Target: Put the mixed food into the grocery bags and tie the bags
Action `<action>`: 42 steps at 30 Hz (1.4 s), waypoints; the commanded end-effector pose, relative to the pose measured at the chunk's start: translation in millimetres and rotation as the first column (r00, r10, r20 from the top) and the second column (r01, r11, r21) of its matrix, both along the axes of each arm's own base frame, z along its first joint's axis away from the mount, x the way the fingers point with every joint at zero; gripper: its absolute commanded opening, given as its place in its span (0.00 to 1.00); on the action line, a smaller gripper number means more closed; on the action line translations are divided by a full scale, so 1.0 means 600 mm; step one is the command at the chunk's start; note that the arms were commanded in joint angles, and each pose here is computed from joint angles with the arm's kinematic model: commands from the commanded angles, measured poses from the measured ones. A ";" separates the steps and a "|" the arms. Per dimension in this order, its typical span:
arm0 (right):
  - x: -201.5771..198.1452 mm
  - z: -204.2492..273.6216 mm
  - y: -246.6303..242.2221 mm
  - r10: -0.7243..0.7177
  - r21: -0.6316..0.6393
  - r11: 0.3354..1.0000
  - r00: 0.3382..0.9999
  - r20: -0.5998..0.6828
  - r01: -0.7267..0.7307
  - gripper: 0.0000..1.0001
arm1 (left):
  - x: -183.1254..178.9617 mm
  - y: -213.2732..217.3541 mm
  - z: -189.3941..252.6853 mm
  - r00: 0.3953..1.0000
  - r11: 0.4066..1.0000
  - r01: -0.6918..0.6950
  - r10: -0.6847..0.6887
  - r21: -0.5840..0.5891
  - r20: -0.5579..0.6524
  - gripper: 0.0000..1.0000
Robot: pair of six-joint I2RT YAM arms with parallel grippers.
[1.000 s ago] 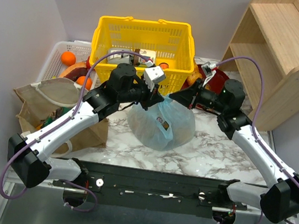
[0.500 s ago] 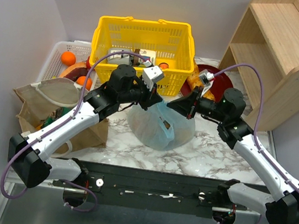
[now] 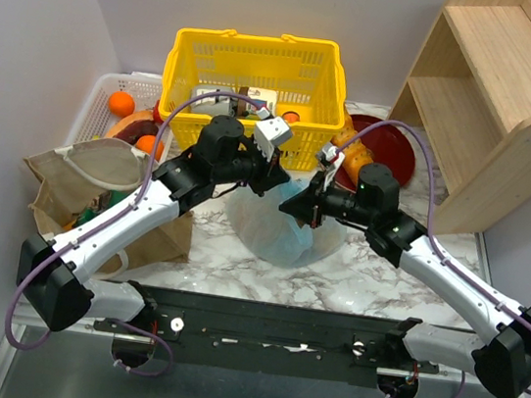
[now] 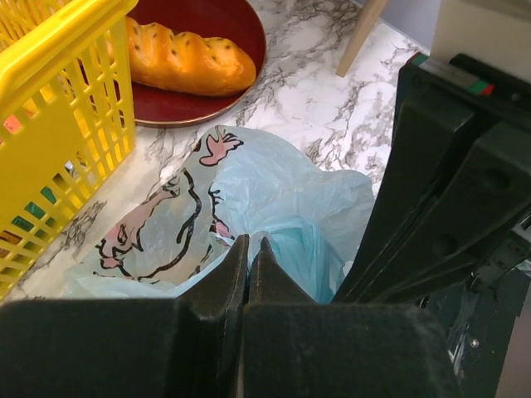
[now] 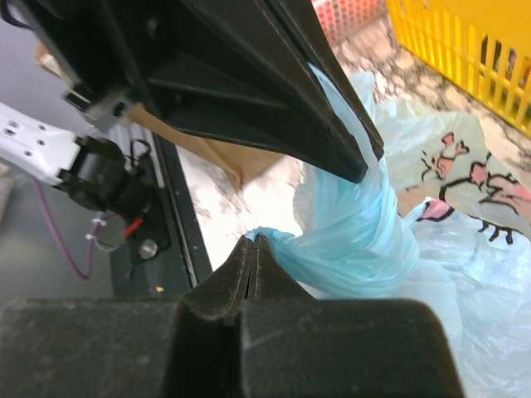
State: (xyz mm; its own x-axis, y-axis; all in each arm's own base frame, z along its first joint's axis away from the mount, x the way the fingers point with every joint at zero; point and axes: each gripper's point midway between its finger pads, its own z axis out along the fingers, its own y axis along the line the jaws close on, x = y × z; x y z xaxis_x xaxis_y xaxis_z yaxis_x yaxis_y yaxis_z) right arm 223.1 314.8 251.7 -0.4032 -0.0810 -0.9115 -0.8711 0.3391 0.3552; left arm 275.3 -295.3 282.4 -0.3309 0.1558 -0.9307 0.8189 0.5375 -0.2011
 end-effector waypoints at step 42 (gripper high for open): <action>0.015 -0.049 -0.024 -0.029 -0.163 0.985 0.988 0.150 0.054 0.09 | -0.052 -0.017 -0.079 0.927 0.963 0.267 -0.244 0.045 -0.285 0.12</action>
